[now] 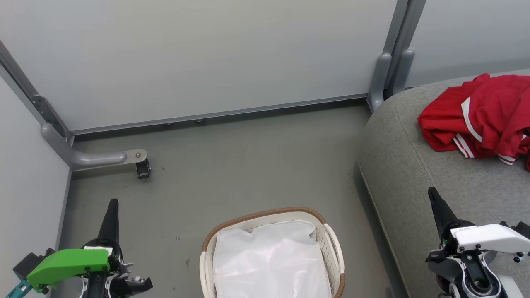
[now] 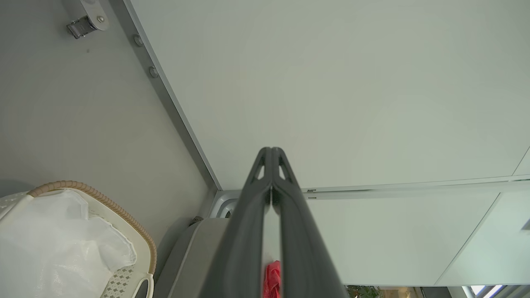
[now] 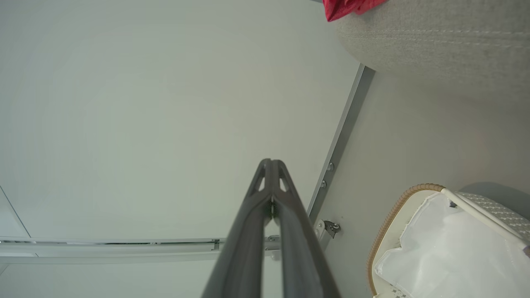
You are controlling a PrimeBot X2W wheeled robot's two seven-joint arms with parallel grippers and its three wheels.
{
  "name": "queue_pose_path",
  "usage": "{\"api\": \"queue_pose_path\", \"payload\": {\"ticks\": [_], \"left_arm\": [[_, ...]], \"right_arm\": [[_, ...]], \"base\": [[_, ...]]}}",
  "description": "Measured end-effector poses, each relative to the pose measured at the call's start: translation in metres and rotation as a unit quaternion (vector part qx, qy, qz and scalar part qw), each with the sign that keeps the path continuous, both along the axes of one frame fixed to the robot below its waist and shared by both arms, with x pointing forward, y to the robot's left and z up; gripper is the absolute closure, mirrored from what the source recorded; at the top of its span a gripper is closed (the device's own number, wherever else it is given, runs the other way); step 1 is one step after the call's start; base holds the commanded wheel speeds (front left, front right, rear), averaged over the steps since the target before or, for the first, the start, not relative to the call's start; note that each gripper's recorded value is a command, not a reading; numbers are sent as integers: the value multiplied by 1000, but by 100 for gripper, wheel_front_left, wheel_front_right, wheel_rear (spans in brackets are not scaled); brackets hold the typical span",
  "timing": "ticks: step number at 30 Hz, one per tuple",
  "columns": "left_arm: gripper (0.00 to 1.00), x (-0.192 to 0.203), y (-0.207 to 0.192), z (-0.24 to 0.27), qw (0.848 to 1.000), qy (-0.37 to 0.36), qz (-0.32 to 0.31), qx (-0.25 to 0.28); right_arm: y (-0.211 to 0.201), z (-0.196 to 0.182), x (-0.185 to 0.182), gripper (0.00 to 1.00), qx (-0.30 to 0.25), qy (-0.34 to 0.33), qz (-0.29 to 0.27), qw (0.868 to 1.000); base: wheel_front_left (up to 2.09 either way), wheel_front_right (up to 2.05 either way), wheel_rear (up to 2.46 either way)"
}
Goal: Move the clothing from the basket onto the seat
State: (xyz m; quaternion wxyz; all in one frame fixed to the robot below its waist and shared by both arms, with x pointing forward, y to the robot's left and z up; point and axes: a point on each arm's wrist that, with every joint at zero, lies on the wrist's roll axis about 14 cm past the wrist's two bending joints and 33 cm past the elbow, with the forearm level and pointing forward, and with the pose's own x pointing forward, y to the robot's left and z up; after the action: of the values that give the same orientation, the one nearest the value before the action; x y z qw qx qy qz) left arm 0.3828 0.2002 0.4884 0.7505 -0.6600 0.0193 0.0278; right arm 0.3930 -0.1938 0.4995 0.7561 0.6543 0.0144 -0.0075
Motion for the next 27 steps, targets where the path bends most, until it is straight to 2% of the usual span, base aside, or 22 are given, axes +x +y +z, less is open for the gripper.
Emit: {"api": "queue_pose_path", "payload": {"ticks": [21, 27], "left_arm": [[100, 4, -1, 14, 997, -25, -6, -67], [100, 5, -1, 15, 997, -27, -6, -67]], "right_arm": [[-5, 8, -3, 100, 73, -15, -4, 997], [-5, 8, -3, 100, 74, -15, -4, 997]], "base": [[0, 0, 0], [0, 0, 0]]}}
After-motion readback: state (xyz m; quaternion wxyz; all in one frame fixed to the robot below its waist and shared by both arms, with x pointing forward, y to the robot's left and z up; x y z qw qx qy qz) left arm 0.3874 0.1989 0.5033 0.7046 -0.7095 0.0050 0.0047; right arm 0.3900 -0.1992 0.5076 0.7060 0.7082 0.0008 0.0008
